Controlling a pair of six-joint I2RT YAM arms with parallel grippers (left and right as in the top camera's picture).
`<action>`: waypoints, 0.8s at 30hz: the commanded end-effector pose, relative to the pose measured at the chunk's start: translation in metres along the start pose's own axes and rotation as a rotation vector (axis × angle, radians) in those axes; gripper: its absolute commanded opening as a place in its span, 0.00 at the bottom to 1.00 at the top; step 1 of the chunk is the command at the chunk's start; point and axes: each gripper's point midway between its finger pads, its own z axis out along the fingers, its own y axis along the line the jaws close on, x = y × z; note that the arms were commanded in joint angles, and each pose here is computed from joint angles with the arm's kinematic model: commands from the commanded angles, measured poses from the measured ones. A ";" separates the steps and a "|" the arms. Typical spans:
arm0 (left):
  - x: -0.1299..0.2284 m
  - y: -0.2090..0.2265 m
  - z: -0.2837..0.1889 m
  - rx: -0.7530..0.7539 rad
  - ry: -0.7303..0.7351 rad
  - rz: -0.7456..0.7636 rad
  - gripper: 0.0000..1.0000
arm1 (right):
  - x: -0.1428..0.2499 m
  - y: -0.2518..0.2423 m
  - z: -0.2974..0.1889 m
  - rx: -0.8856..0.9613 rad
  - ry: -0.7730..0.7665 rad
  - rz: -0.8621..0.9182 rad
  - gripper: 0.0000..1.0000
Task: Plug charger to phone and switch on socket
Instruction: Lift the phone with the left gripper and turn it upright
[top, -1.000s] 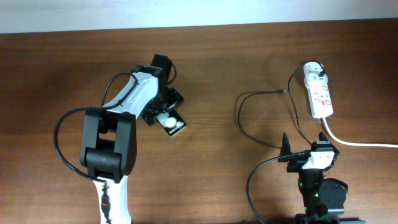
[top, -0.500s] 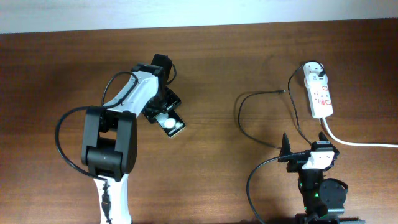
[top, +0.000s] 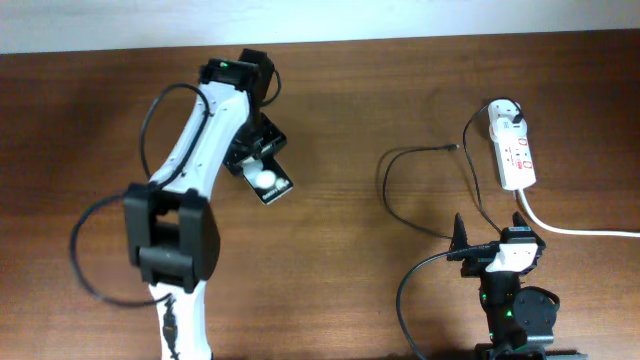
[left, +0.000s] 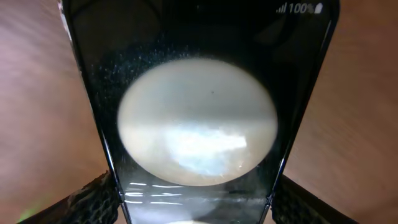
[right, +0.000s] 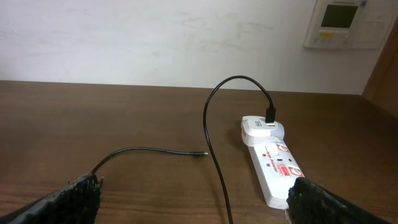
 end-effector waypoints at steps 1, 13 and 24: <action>0.000 0.008 -0.090 0.146 -0.163 0.035 0.75 | 0.003 0.001 0.000 -0.002 0.004 -0.008 0.99; 0.095 0.138 -0.260 0.380 -0.457 0.085 0.77 | 0.003 0.001 0.000 -0.002 0.004 -0.008 0.99; 0.106 0.085 -0.198 0.441 -0.186 0.148 0.76 | 0.003 0.001 0.000 -0.002 0.004 -0.008 0.99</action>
